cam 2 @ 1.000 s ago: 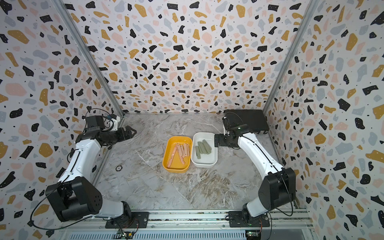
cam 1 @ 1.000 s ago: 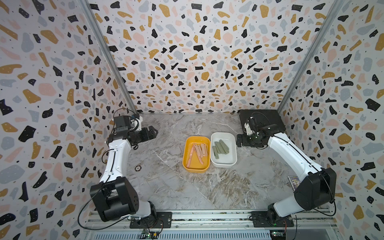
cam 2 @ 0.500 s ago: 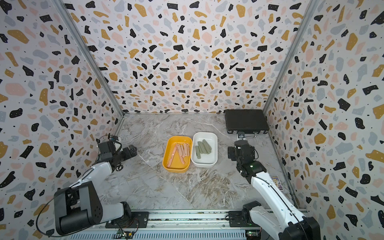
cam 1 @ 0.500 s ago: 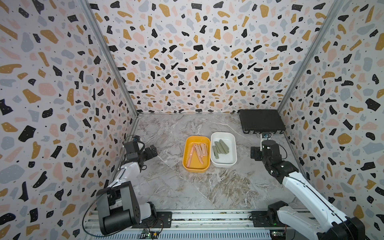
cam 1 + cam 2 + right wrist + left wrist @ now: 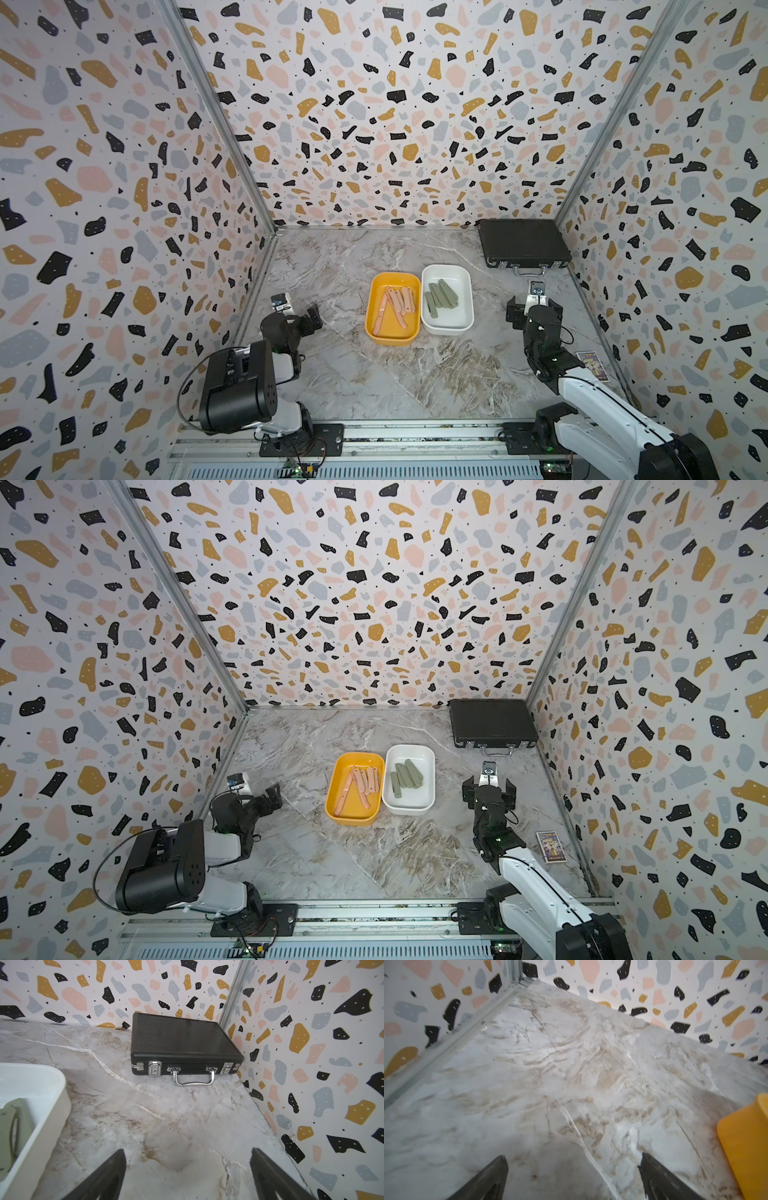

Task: Place the fruit knives into the storage box by color
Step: Reset both arms

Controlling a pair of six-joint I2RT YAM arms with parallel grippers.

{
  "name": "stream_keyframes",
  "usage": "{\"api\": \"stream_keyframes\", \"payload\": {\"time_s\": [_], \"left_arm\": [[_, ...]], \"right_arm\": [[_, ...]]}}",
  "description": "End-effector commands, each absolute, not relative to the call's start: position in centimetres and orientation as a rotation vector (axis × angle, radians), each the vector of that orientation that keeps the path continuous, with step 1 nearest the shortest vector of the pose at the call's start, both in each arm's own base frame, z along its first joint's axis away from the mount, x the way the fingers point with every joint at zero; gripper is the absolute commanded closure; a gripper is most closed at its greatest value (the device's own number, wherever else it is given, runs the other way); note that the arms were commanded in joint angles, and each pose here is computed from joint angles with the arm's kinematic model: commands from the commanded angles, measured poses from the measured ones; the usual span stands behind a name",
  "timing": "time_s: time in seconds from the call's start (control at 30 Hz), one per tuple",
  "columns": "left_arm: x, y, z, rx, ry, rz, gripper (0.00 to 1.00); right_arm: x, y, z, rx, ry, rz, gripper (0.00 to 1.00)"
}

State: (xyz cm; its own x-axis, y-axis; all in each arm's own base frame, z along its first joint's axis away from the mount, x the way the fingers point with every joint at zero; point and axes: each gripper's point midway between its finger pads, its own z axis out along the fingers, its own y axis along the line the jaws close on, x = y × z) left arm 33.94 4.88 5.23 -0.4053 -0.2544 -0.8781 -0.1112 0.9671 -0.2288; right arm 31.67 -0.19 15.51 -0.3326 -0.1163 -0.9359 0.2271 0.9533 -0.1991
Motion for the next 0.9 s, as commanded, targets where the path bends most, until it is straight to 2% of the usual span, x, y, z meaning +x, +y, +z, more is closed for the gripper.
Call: {"api": "stream_keyframes", "payload": {"time_s": [0.0, 0.2, 0.4, 0.57, 0.87], "left_arm": [[35.8, 4.0, 8.8, -0.142, 1.840, -0.072, 0.01], [37.3, 4.0, 7.9, -0.158, 1.958, 0.072, 0.01], [37.3, 3.9, 8.1, -0.158, 1.942, 0.070, 0.01], [37.3, 3.9, 8.1, -0.158, 1.939, 0.071, 0.01], [37.3, 3.9, 8.1, -0.157, 1.939, 0.070, 0.01]], "right_arm": [[32.3, -1.4, 16.0, 0.129, 1.798, -0.380, 0.05], [34.3, -2.1, 13.3, 0.089, 1.803, -0.393, 0.04], [36.9, -2.0, 9.1, 0.065, 1.863, -0.290, 0.02], [38.5, -2.6, 8.3, 0.085, 1.958, -0.126, 0.01], [38.2, -2.6, 8.2, 0.085, 1.962, -0.128, 0.01]]}}
